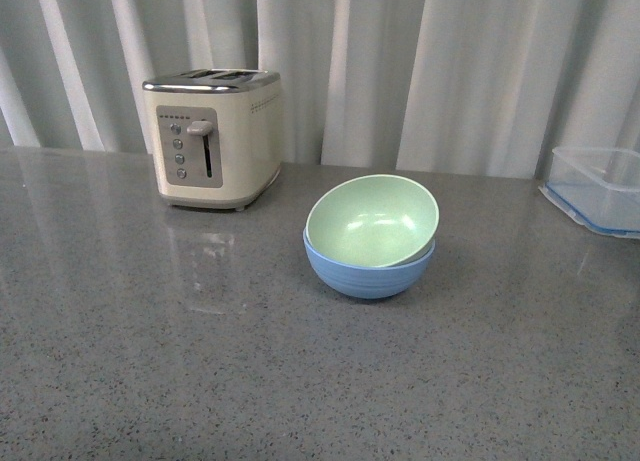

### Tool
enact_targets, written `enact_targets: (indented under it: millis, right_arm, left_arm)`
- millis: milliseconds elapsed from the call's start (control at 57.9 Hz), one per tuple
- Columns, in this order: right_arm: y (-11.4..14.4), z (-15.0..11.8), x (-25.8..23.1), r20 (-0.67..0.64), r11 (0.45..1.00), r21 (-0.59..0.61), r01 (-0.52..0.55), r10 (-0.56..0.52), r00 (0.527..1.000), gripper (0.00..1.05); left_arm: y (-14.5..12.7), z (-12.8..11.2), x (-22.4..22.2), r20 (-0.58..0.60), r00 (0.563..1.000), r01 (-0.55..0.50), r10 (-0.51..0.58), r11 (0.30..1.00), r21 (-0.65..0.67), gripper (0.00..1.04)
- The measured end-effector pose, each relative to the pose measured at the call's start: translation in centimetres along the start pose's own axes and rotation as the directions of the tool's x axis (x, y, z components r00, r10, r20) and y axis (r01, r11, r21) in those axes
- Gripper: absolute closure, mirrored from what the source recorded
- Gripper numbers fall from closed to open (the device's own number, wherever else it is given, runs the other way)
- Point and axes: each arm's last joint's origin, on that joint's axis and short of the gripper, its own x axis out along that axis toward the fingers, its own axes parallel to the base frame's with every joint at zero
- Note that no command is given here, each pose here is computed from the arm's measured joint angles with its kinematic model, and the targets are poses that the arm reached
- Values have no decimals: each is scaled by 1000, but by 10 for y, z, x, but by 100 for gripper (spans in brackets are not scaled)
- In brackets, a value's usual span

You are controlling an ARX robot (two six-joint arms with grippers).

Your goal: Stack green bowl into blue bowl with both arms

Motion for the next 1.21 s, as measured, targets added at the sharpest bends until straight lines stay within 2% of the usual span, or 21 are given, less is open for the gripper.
enact_targets:
  millis: [242,794,1208]
  right_arm:
    - [0,0,0,-2,1000,-2,0,0,1000,103]
    - [0,0,0,-2,1000,-1,0,0,1000,10]
    - [0,0,0,-2,1000,0,0,0,1000,10]
  left_arm:
    - [0,0,0,0,1000,0,0,1000,0,7]
    - [0,0,0,0,1000,0,0,1000,0,7]
    - [0,0,0,0,1000,0,0,1000,0,7]
